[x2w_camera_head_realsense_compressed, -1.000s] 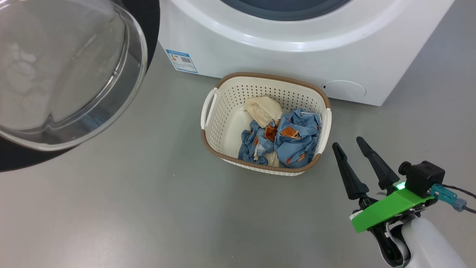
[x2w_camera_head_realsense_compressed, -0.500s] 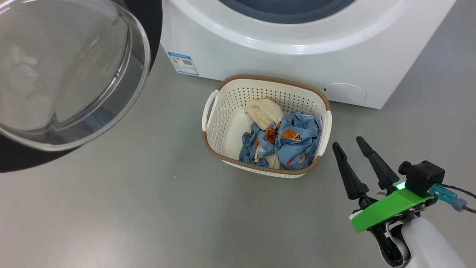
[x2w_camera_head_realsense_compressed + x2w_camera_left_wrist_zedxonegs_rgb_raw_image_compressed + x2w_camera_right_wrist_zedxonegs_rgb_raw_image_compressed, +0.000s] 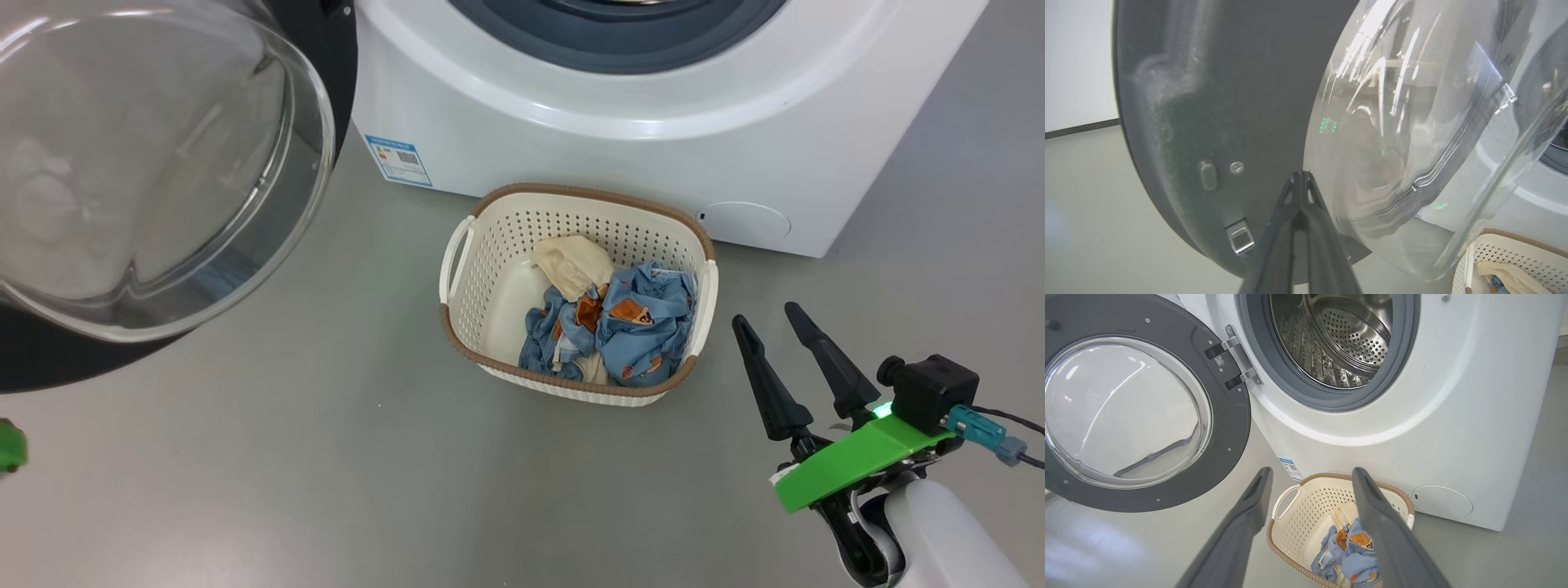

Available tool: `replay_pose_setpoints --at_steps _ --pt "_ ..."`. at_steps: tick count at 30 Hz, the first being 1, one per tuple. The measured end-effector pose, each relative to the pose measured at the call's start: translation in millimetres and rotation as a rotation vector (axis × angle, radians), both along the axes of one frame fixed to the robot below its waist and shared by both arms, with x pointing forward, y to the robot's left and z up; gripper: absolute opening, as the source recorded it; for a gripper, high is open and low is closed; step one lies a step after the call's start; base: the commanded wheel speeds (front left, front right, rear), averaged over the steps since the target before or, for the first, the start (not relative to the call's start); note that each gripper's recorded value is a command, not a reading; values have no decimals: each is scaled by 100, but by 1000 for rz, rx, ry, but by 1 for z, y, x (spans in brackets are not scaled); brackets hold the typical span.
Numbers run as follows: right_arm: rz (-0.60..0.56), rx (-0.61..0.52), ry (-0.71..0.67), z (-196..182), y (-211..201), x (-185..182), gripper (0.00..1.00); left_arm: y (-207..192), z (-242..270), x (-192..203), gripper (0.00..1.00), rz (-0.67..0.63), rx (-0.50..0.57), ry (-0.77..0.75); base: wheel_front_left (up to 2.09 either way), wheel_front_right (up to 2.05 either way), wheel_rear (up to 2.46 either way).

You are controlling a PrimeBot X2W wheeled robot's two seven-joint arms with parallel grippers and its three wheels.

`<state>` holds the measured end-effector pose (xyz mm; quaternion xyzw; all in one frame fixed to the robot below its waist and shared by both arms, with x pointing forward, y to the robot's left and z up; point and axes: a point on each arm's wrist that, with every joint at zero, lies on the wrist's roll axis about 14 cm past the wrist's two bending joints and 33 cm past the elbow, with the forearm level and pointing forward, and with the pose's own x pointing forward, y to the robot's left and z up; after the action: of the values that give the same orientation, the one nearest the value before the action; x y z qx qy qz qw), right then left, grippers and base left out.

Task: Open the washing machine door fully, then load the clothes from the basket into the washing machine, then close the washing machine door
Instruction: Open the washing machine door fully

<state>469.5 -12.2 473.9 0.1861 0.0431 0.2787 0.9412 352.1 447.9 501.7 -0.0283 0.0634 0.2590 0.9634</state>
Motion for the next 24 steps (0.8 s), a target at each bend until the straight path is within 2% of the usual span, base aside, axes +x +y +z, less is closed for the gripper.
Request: replay_pose_setpoints --at_steps 1,3,4,5,14,24 --pt "0 -1 -4 2 0 0 100 -3 0 -1 18 -7 0 -9 0 0 0" --pt "0 -2 -13 5 0 -1 100 -10 0 -3 67 -20 -8 -23 0 0 0" --pt "0 -2 -17 7 0 -1 100 -14 -1 -5 67 -28 -11 -28 0 0 0" --pt "0 -3 -21 9 -1 -2 100 -18 -1 -6 100 -36 -15 -36 0 0 0" --pt "-12 -23 -35 15 -10 -11 100 -57 20 -7 100 -106 -11 -161 0 0 0" --pt "-95 -40 -51 24 -45 -23 100 -118 28 3 100 -223 -40 -238 0 0 0"
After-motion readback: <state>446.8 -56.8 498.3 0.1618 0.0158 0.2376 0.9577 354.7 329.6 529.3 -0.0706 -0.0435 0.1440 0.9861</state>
